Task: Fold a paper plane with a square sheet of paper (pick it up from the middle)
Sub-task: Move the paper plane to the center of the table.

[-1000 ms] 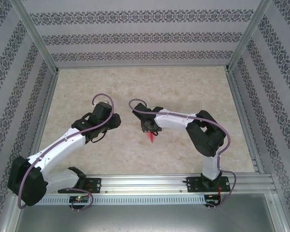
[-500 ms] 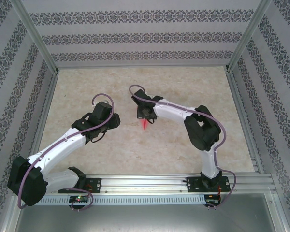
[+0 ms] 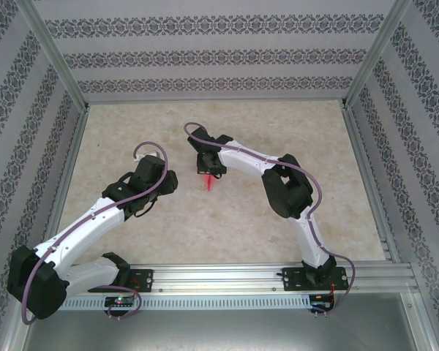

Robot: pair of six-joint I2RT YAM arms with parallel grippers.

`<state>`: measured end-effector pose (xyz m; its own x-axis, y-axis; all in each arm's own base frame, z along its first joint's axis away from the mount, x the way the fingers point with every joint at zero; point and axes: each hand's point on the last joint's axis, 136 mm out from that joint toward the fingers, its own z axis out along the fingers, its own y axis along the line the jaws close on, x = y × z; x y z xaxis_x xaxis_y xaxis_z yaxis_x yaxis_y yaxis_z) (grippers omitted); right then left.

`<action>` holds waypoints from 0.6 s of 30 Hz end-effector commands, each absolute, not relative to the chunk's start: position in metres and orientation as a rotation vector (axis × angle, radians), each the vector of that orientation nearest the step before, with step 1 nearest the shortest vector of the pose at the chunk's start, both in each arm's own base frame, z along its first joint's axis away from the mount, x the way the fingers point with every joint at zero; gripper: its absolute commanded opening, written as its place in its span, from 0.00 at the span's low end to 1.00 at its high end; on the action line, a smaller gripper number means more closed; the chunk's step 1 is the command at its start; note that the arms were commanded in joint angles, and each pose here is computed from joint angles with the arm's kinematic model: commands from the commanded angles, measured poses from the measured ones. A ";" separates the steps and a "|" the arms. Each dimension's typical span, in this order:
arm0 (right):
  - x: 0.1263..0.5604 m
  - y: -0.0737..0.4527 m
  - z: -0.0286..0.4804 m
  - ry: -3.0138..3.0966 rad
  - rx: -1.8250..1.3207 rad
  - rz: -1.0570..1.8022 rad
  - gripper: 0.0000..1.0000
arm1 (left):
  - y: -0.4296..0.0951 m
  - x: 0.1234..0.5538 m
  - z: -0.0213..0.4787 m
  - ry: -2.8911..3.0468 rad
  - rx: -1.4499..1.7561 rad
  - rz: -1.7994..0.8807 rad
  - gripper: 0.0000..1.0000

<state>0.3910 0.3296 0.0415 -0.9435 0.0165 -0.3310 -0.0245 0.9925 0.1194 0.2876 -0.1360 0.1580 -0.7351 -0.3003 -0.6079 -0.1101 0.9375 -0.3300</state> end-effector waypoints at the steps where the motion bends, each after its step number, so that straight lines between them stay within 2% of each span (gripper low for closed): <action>1: 0.383 0.331 0.035 2.839 -0.064 0.135 0.11 | -0.128 0.290 0.162 2.368 -0.286 -0.323 0.52; 4: 0.378 0.330 0.029 2.870 -0.078 0.117 0.12 | -0.129 0.290 0.162 2.366 -0.277 -0.322 0.52; 6: 0.377 0.332 0.030 2.870 -0.084 0.134 0.17 | -0.129 0.290 0.163 2.360 -0.262 -0.327 0.54; 10: 0.380 0.335 0.043 2.851 -0.110 0.153 0.21 | -0.124 0.287 0.164 2.355 -0.263 -0.300 0.55; 14: 0.382 0.329 0.085 2.793 -0.158 0.129 0.30 | -0.119 0.286 0.169 2.337 -0.258 -0.279 0.56; 18: 0.382 0.310 0.151 2.653 -0.162 0.122 0.37 | -0.113 0.289 0.173 2.318 -0.259 -0.241 0.63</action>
